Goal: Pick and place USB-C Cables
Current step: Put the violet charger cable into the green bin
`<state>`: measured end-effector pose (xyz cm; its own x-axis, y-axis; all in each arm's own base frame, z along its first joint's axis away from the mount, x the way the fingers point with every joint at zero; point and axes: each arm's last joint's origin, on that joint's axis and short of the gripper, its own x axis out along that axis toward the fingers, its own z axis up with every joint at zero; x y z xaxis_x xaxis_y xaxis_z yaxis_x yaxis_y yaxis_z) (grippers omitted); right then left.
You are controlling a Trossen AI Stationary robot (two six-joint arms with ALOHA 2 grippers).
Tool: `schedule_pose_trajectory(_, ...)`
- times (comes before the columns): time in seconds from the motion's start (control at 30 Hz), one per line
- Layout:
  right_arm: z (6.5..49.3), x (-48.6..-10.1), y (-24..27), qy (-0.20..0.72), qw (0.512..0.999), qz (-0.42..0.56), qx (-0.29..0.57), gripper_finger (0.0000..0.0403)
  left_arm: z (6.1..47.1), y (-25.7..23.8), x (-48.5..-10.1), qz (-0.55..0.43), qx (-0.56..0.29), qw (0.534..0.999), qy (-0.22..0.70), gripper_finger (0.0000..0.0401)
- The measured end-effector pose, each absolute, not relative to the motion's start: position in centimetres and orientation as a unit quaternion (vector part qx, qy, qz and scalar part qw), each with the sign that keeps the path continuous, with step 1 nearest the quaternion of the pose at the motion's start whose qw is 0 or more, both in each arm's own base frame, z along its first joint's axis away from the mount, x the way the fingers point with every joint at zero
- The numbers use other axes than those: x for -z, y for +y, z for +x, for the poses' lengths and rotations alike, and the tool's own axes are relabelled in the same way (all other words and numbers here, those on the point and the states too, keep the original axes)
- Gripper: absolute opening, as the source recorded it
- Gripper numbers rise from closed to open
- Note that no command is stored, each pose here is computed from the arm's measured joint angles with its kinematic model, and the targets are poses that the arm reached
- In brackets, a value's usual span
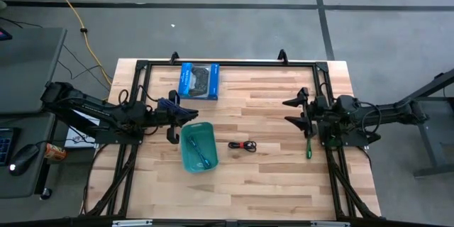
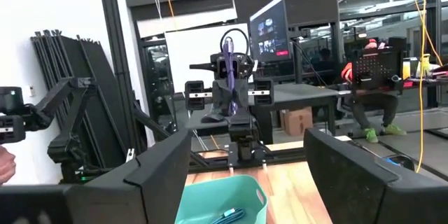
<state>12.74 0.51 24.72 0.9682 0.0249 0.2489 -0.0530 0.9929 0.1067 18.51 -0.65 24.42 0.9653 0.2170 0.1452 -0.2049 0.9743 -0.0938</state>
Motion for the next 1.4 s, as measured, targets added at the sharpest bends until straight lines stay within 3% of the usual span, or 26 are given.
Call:
schedule_pose_trajectory(0.3,12.7,-24.7,0.5,-0.124,0.990,0.055,-0.019,0.0268,18.6,-0.7,-24.4,-0.050,-0.106,0.991,-0.071,0.0000)
schedule_pose_trajectory(0.6,12.8,-24.7,0.5,-0.122,0.991,0.052,-0.019,0.0268,22.1,-2.3,-26.4,0.028,-0.133,0.979,0.151,0.0000)
schedule_pose_trajectory(0.97,12.8,-24.3,0.5,-0.104,0.992,0.066,-0.012,0.0261,23.2,-3.4,-28.7,0.107,-0.094,0.970,0.199,0.0000)
schedule_pose_trajectory(1.13,12.9,-24.1,0.4,-0.093,0.993,0.068,0.009,0.0189,22.7,-3.3,-28.9,0.106,-0.094,0.966,0.217,0.0000)
schedule_pose_trajectory(1.3,12.9,-23.9,0.3,-0.086,0.994,0.061,0.013,0.0038,22.6,-3.3,-28.9,0.106,-0.093,0.966,0.218,0.0000)
schedule_pose_trajectory(1.4,12.9,-23.8,0.3,-0.079,0.995,0.053,0.014,0.0017,22.5,-3.2,-28.7,0.110,-0.092,0.962,0.232,0.0000)
